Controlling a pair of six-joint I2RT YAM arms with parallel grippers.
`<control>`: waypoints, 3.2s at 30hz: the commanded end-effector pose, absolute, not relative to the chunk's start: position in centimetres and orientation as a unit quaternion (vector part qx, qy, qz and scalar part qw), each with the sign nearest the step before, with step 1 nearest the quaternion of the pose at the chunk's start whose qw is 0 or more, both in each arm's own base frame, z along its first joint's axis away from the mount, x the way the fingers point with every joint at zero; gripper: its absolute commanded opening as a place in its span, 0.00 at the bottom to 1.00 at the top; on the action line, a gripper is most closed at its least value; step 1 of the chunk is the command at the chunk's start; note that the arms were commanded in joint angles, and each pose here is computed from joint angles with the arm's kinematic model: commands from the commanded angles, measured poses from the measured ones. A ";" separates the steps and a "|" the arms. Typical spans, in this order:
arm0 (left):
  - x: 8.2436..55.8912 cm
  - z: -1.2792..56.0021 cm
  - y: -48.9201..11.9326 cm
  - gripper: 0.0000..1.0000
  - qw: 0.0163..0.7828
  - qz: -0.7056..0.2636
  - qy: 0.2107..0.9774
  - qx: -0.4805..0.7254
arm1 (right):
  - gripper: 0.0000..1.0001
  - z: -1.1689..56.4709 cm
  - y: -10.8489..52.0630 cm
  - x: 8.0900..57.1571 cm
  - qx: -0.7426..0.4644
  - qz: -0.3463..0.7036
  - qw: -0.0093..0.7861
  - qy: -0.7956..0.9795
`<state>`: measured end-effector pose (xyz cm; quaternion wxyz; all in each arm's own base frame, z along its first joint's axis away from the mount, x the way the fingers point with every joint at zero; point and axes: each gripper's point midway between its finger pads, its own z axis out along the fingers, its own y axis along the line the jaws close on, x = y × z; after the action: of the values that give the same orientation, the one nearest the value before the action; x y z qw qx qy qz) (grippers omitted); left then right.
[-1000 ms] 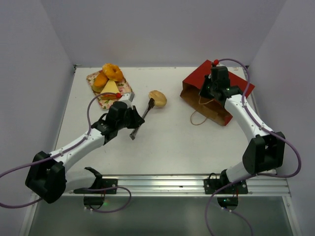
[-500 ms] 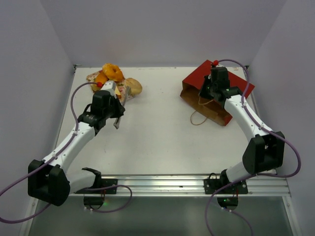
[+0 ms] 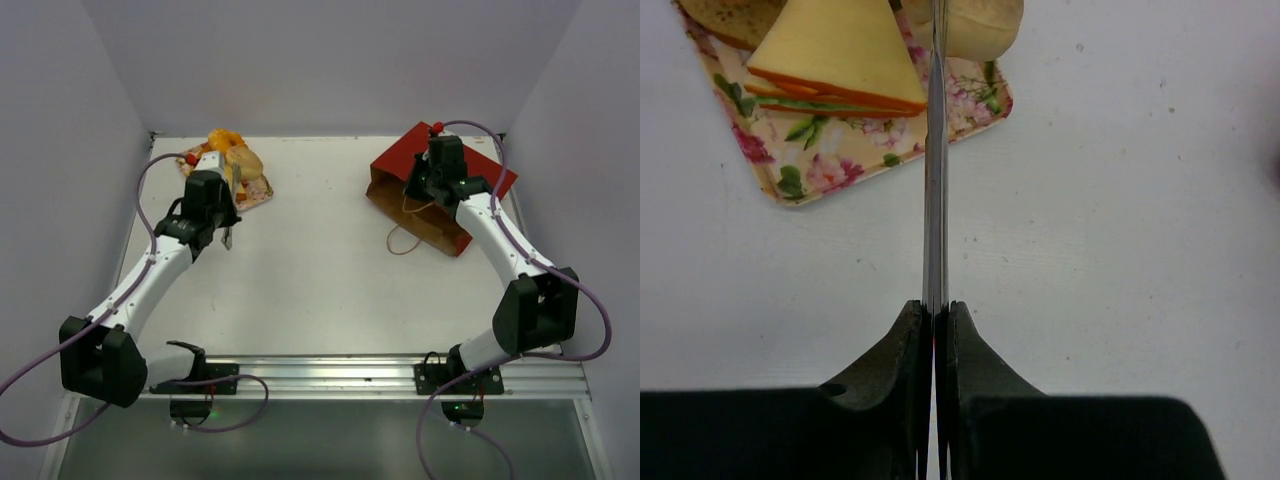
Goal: Take the fake bread out of the paper bag
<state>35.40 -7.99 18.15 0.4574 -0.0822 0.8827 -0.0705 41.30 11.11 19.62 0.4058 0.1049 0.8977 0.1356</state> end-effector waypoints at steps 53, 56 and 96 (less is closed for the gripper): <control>36.2 20.9 -13.1 0.37 0.461 -0.204 0.863 -0.025 | 0.00 22.0 11.5 40.1 0.090 0.166 0.426 0.885; 35.6 20.8 -16.1 0.37 0.455 -0.272 0.848 0.006 | 0.00 22.3 11.5 40.0 0.089 0.166 0.427 0.884; 32.9 15.5 -38.3 0.37 0.381 -0.447 0.804 0.093 | 0.00 23.4 13.1 37.4 0.075 0.167 0.439 0.880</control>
<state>31.09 -37.58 12.69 0.3394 0.0967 0.8267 -0.4382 36.98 12.65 21.89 0.4155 0.0740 0.8916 0.1639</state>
